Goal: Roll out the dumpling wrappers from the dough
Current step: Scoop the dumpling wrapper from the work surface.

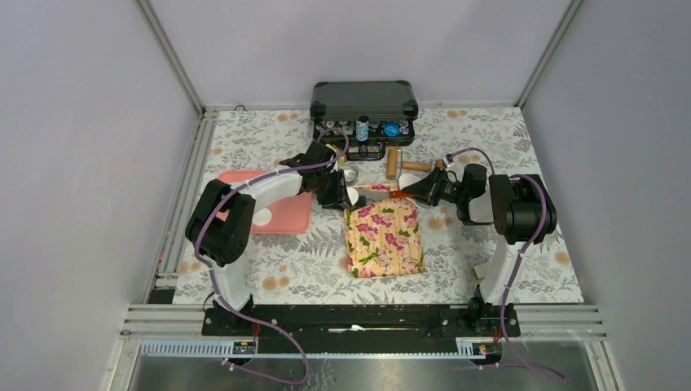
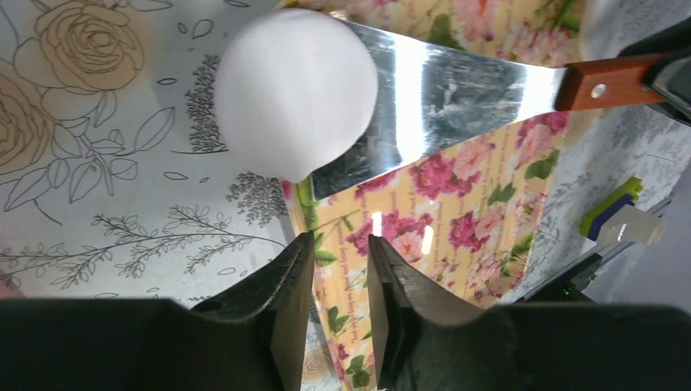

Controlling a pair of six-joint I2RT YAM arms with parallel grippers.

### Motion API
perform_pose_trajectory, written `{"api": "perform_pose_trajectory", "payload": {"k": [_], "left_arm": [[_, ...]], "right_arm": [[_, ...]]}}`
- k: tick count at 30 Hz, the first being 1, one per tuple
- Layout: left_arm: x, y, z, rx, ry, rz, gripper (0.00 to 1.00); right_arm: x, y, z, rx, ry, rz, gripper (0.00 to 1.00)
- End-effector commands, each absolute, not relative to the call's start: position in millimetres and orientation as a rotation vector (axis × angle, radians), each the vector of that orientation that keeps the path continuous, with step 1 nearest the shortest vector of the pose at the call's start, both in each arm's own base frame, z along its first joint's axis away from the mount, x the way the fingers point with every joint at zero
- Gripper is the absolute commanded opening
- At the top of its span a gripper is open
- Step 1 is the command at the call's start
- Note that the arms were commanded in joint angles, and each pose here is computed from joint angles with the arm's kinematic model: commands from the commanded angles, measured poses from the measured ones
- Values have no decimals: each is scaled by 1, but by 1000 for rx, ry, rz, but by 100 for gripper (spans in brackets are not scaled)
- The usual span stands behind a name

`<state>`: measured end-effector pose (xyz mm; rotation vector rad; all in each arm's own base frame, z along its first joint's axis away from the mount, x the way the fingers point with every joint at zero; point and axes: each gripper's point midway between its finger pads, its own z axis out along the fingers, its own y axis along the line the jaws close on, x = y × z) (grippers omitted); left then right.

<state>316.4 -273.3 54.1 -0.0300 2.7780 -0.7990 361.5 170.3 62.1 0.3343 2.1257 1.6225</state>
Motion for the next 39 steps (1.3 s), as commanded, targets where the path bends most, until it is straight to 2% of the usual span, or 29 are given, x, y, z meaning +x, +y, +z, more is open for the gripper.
{"api": "perform_pose_trajectory", "payload": {"k": [1, 9, 15, 17, 19, 21, 28, 39], "left_arm": [[330, -288, 94, 55, 2639, -918, 33], [351, -269, 105, 6, 2593, -885, 34], [389, -227, 112, -90, 2538, -673, 33], [398, -224, 110, -88, 2539, -639, 26], [402, -226, 104, -91, 2562, -626, 10], [404, -227, 95, -91, 2597, -606, 0], [409, -219, 62, -124, 2671, -502, 0], [402, -230, 44, -78, 2728, -416, 0]], "right_arm": [[369, 169, 75, 272, 2057, 1607, 0], [369, 167, 68, 276, 2086, 1569, 0], [370, 167, 64, 273, 2097, 1554, 0], [371, 167, 64, 272, 2097, 1554, 0], [372, 167, 64, 271, 2095, 1553, 0], [372, 167, 65, 268, 2094, 1554, 0], [374, 170, 73, 247, 2066, 1600, 0], [376, 170, 77, 234, 2045, 1617, 0]]}}
